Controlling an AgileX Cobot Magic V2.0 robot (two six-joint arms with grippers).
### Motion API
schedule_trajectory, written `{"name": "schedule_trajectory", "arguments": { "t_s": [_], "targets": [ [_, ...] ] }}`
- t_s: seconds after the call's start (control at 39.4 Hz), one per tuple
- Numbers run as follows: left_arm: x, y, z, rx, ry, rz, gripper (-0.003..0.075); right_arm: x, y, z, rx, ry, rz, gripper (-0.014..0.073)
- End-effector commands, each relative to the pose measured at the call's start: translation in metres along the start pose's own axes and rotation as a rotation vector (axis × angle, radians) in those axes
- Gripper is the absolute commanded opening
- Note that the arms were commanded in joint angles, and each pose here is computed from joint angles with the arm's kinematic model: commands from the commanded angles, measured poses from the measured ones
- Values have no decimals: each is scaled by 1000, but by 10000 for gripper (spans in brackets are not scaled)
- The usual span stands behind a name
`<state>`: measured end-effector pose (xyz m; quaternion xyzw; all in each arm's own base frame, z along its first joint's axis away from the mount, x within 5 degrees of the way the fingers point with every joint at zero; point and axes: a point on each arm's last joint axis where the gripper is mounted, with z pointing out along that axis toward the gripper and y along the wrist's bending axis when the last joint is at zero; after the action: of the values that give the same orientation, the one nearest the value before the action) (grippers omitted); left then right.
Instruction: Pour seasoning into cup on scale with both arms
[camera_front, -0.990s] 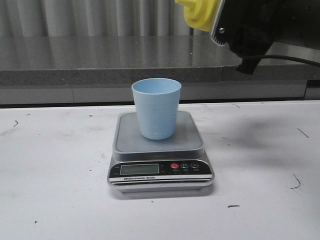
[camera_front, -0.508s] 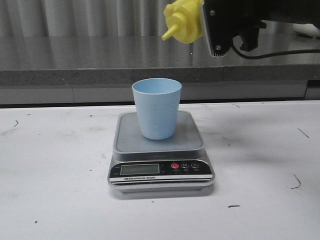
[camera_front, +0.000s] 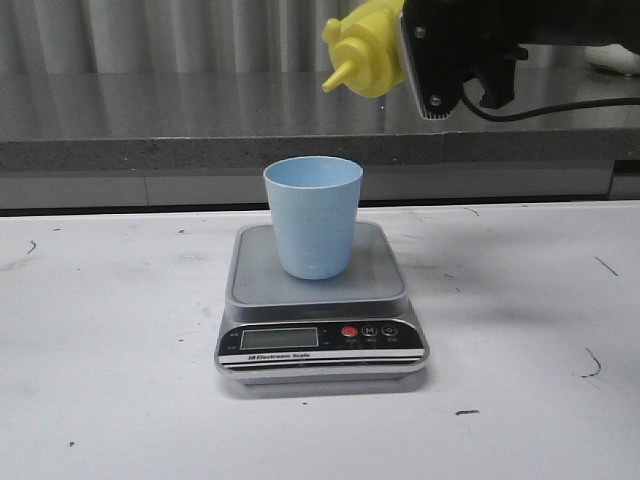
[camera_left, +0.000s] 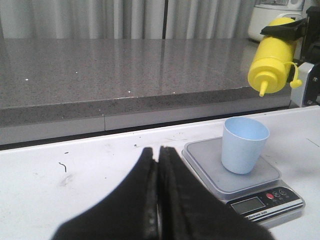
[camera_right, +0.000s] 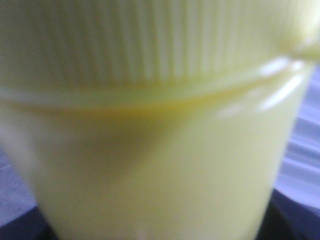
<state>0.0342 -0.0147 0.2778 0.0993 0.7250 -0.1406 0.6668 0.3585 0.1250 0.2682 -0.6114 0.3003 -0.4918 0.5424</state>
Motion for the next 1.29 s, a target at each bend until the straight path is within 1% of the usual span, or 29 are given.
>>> {"name": "schedule_trajectory", "arguments": {
  "t_s": [0.0, 0.05, 0.13, 0.18, 0.2, 0.23, 0.3, 0.48, 0.56, 0.63, 0.69, 0.84, 0.99, 1.04, 1.14, 1.19, 1.22, 1.27],
  "targets": [
    [-15, -1, -2, 2, -100, -23, -20, 16, -40, -3, 191, 98, 114, 182],
    [-15, -1, -2, 2, -100, -23, -20, 20, -38, -3, 174, 129, 228, 182],
    [-15, -1, -2, 2, -100, -23, -20, 26, -32, -4, 142, 193, 469, 182],
    [-15, -1, -2, 2, -100, -23, -20, 30, -27, -4, 117, 237, 643, 182],
    [-15, -1, -2, 2, -100, -23, -20, 31, -24, -5, 105, 263, 757, 182],
    [-15, -1, -2, 2, -100, -23, -20, 32, -21, -5, 96, 284, 816, 182],
    [-15, -1, -2, 2, -100, -23, -20, 36, -14, -7, 80, 358, 1087, 182],
    [-15, -1, -2, 2, -100, -23, -20, 32, 0, -9, 46, 463, 1595, 182],
    [-15, -1, -2, 2, -100, -23, -20, 26, 2, -9, 30, 467, 1744, 182],
    [-15, -1, -2, 2, -100, -23, -20, 23, 1, -8, 36, 464, 1832, 182],
    [-15, -1, -2, 2, -100, -23, -20, 22, 1, -8, 42, 461, 1852, 182],
    [-15, -1, -2, 2, -100, -23, -20, 21, 1, -8, 36, 461, 1855, 182],
    [-15, -1, -2, 2, -100, -23, -20, 17, 5, -9, -30, 471, 1886, 182],
    [-15, -1, -2, 2, -100, -23, -20, 16, 7, -12, -33, 479, 1902, 182],
    [-15, -1, -2, 2, -100, -23, -20, 14, 13, -28, 7, 500, 1959, 182],
    [-15, -1, -2, 2, -100, -23, -20, 11, 21, -40, 26, 518, 1982, 182],
    [-15, -1, -2, 2, -100, -23, -20, 10, 22, -43, 42, 512, 1992, 182],
    [-15, -1, -2, 2, -100, -23, -20, 6, 32, -53, 57, 507, 1996, 182]
  ]
}}
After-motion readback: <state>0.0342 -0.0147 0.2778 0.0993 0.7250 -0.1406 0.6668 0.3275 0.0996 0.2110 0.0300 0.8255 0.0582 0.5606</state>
